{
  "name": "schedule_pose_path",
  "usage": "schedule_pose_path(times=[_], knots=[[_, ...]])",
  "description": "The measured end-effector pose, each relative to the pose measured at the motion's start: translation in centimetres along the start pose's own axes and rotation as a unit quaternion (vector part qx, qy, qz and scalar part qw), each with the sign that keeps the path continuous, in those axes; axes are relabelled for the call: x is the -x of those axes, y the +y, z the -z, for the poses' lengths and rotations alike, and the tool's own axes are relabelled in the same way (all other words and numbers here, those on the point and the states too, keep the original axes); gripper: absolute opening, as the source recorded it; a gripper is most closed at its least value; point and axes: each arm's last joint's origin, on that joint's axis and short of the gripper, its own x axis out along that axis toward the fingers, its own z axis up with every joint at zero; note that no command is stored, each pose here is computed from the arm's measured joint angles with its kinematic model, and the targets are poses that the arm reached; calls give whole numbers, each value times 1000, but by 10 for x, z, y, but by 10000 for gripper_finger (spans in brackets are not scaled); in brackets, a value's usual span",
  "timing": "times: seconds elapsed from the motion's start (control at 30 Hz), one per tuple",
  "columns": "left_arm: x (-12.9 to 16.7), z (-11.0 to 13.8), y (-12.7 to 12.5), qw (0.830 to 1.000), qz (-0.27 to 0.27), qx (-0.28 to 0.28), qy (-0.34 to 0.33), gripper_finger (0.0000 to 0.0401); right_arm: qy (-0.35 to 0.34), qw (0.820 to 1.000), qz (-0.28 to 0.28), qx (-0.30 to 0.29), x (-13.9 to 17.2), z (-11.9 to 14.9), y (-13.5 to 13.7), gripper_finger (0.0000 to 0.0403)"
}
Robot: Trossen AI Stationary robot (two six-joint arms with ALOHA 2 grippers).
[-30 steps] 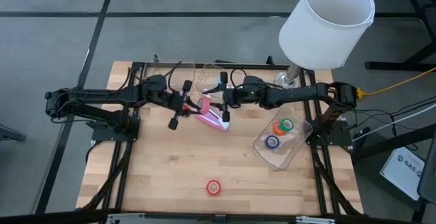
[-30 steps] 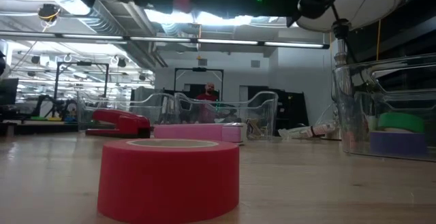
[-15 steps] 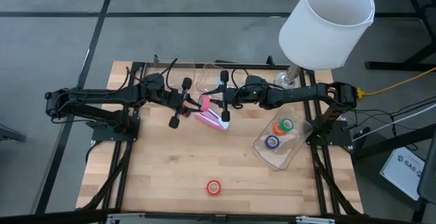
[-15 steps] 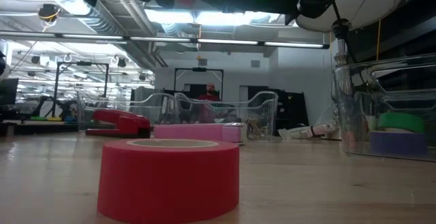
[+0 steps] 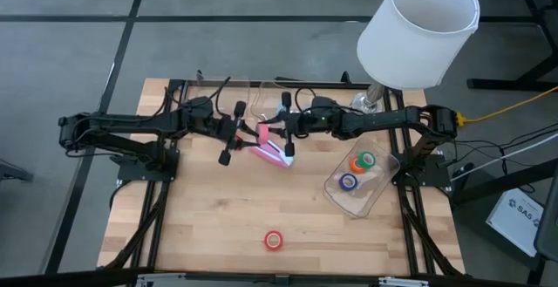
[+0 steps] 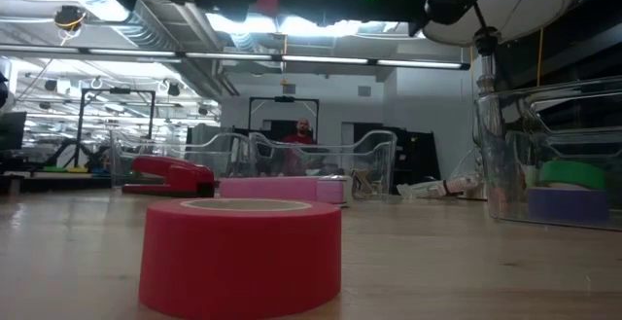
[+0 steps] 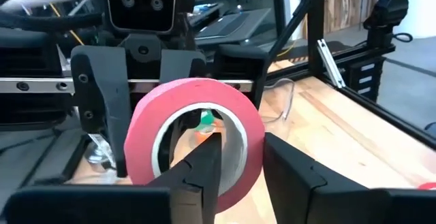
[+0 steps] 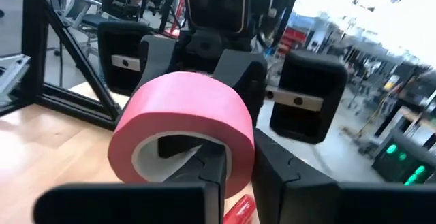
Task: Pick and place Stapler, Stapler remover, tape
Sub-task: Put the pink tape into the bottom transparent bin
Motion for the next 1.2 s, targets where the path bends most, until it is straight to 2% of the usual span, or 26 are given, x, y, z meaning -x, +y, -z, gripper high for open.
schedule_pose_path(times=[0.2,0.37,0.47,0.6,0.73,0.87,0.97,1.2], knots=[[0,4,-1,999,1,39,22,141,60,996,-19,-58,1,11,4,41],[1,10,-3,997,6,58,50,173,148,982,-45,-105,2,11,6,41],[1,7,-2,998,1,53,44,182,237,960,-76,-126,4,13,12,41],[1,10,-2,997,5,57,54,184,309,936,-105,-132,7,0,14,41],[1,10,-2,997,4,57,54,184,395,898,-137,-136,17,-8,15,41],[1,10,-2,997,1,56,55,184,460,858,-178,-145,29,-18,18,44],[1,10,-2,997,-1,57,56,184,487,839,-191,-150,35,-23,21,48],[2,11,0,996,-22,54,62,184,563,780,-217,-165,57,-29,29,44]])
